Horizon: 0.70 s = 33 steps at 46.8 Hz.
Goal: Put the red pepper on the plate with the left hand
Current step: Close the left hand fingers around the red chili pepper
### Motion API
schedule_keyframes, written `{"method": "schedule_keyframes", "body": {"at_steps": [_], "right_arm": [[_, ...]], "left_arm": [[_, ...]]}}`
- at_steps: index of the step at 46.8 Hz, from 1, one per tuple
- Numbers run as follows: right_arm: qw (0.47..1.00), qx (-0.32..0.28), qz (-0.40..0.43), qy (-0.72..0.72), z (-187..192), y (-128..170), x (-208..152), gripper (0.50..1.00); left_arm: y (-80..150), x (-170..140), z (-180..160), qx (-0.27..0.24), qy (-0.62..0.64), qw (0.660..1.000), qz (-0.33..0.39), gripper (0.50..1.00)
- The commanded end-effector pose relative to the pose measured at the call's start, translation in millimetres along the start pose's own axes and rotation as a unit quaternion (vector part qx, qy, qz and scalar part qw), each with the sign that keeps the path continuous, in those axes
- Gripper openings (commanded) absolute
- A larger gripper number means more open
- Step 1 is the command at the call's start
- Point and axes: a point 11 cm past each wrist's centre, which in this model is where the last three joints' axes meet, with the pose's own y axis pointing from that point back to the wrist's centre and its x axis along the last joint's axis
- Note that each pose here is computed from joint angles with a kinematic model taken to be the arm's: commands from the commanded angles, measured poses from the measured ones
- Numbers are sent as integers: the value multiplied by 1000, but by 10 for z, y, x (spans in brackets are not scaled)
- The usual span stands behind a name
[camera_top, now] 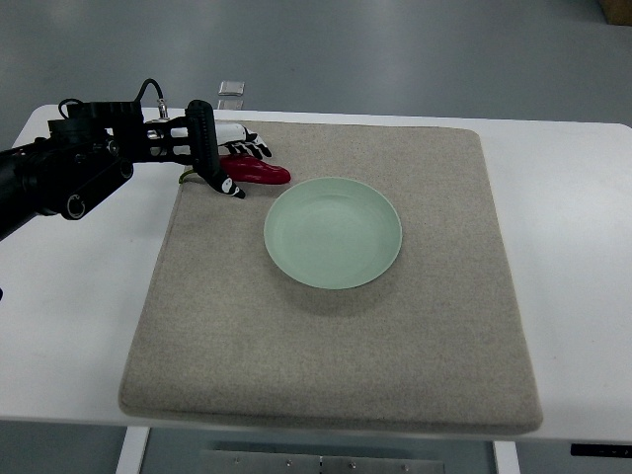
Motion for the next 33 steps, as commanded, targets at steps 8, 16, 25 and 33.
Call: {"method": "schedule_keyframes", "body": {"at_steps": [8, 16, 25, 33], "right_arm": [[1000, 0, 0, 0, 0, 0, 0, 928], [1000, -1, 0, 0, 2, 0, 0, 928], [1000, 0, 0, 0, 0, 0, 0, 928], [1000, 0, 0, 0, 0, 0, 0, 928]], "left_arm": [[-1, -2, -3, 1, -1, 1000, 2, 666], [-1, 0, -5, 1, 0, 1000, 3, 583], [0, 23, -3, 1, -2, 1000, 12, 551], [8, 56, -3, 1, 1, 1000, 16, 551]]}}
